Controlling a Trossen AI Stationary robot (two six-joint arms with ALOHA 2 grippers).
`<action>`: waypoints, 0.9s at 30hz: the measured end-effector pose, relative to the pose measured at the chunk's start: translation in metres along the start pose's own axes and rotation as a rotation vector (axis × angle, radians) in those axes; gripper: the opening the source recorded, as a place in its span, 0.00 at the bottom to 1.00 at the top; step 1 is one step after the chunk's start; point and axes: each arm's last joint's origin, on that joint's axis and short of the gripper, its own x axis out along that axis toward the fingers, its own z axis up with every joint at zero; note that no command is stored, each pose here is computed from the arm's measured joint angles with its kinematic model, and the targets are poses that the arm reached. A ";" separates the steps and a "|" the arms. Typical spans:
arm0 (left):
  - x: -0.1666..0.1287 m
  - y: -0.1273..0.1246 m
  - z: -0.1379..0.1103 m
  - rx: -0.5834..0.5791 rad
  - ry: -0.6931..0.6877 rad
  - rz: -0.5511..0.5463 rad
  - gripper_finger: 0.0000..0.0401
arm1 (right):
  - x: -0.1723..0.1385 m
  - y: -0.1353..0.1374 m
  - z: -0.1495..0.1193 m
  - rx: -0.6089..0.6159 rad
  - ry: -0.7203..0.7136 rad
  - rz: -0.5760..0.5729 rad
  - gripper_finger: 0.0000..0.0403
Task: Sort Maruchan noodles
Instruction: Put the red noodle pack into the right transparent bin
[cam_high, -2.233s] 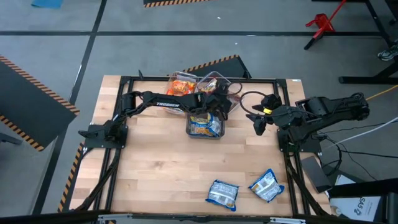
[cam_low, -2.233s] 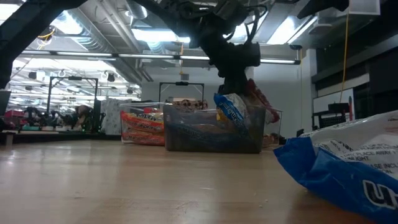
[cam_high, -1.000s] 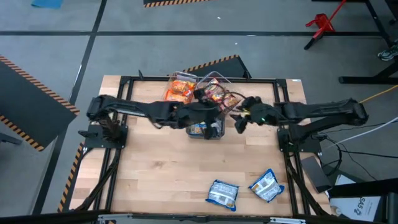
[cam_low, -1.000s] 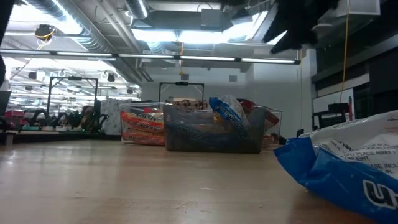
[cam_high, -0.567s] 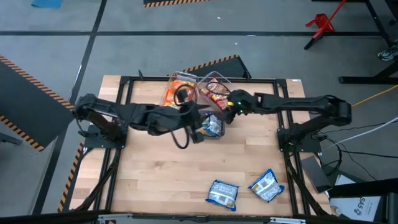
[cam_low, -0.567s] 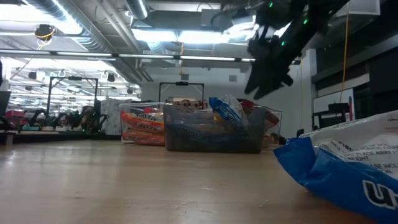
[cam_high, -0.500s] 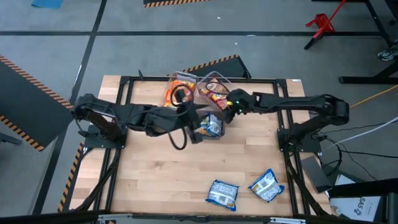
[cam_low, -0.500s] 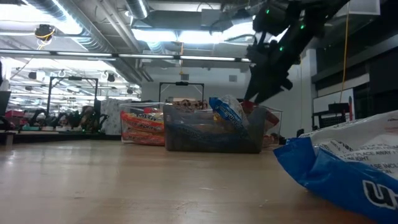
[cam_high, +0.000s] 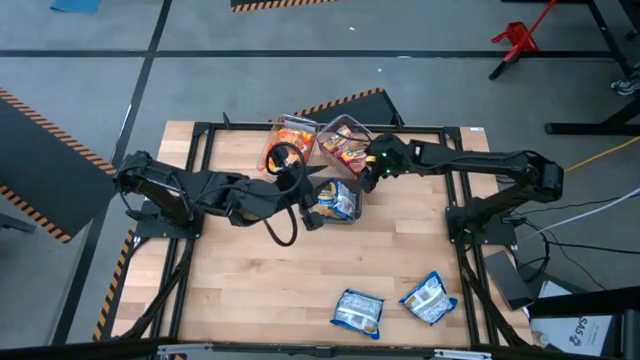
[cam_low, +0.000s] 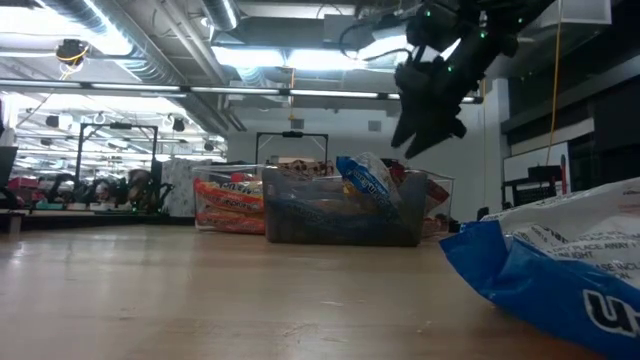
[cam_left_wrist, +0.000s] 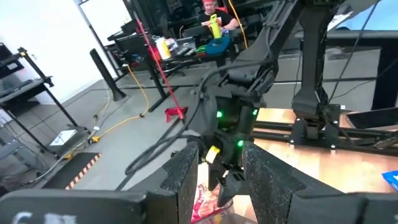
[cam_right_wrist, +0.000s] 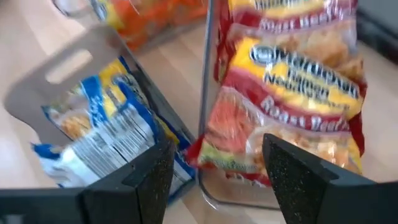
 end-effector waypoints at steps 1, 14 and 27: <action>0.000 0.000 0.000 -0.005 -0.001 0.000 0.30 | -0.003 0.001 0.002 0.001 -0.012 0.002 0.57; 0.000 0.000 0.000 -0.083 -0.004 -0.006 0.30 | 0.029 -0.006 0.000 -0.087 0.043 -0.204 0.57; -0.004 -0.003 0.001 -0.179 -0.005 -0.028 0.30 | 0.034 -0.006 0.000 -0.125 0.124 -0.225 0.57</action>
